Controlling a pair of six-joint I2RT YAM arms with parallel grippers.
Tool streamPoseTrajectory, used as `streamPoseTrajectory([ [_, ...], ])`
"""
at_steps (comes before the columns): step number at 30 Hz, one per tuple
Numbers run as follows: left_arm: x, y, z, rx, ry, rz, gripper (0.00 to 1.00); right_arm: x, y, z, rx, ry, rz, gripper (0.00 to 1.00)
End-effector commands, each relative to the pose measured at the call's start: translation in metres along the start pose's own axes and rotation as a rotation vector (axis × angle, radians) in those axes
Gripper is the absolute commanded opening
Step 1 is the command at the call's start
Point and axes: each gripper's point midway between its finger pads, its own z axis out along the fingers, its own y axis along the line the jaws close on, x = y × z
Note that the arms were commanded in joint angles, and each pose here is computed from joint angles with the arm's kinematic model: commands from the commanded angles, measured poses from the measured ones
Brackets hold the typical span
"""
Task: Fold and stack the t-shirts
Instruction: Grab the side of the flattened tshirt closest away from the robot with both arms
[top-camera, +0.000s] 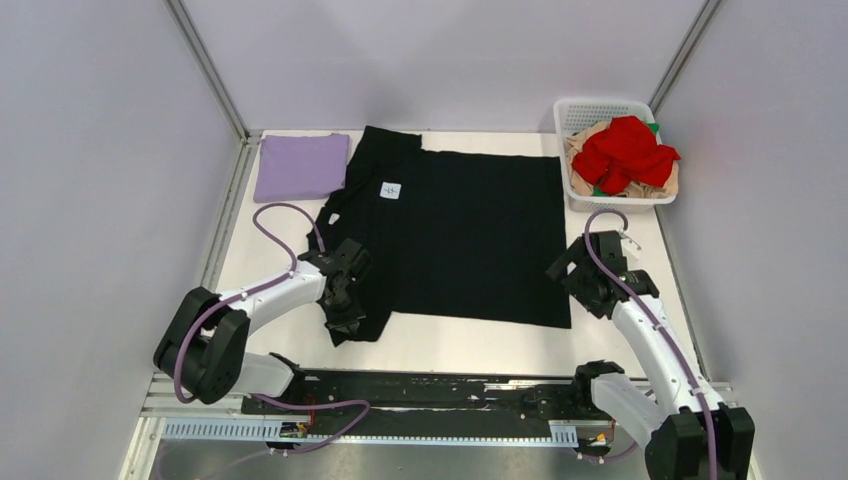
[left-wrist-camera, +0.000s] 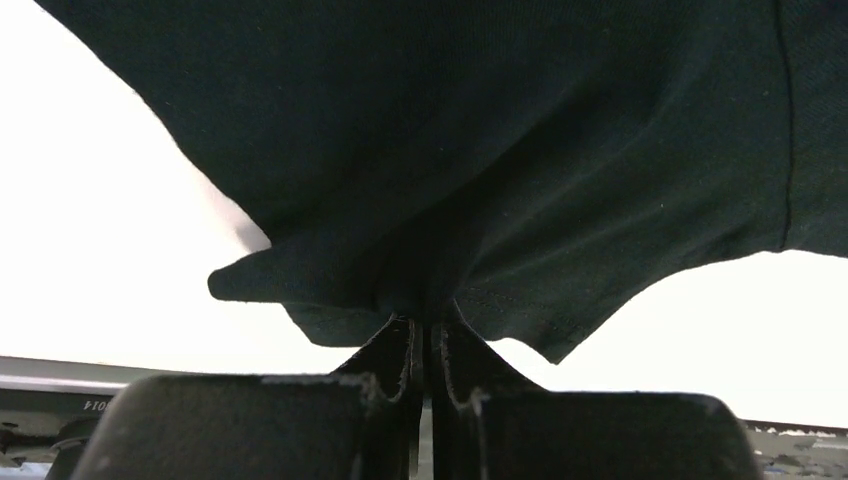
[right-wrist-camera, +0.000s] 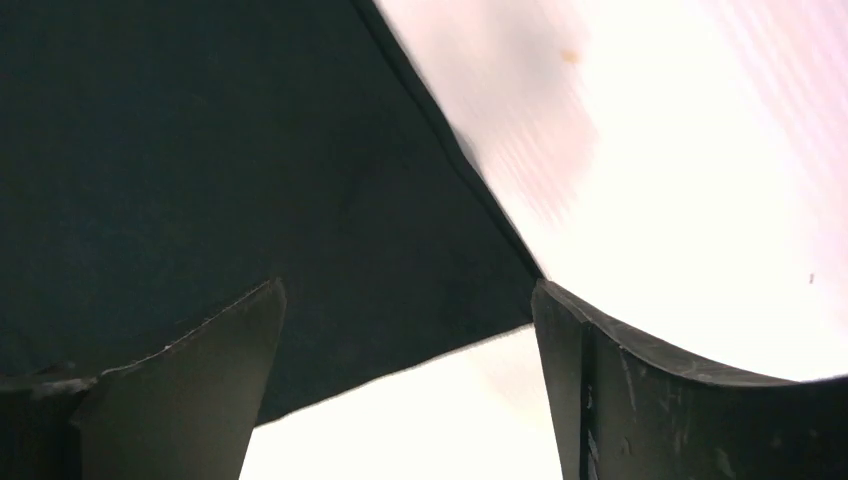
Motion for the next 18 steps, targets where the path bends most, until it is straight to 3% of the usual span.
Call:
streamPoseTrajectory([
  [1, 0.011, -0.003, -0.002, 0.049, 0.020, 0.026, 0.00, 0.042, -0.028, -0.006, 0.092, 0.127, 0.140, 0.91],
  [8, 0.015, -0.005, -0.008, 0.061, 0.034, 0.045, 0.00, 0.067, -0.039, 0.011, 0.143, 0.179, 0.244, 0.79],
  [11, 0.016, -0.006, -0.008, 0.066, 0.040, 0.053, 0.00, 0.072, -0.043, 0.022, 0.159, 0.185, 0.236, 0.68],
  [16, 0.017, -0.005, -0.011, 0.067, 0.044, 0.063, 0.00, 0.078, -0.047, 0.036, 0.184, 0.196, 0.224, 0.66],
  [18, 0.018, -0.004, -0.011, 0.066, 0.045, 0.061, 0.00, 0.075, -0.051, 0.041, 0.201, 0.174, 0.217, 0.61],
])
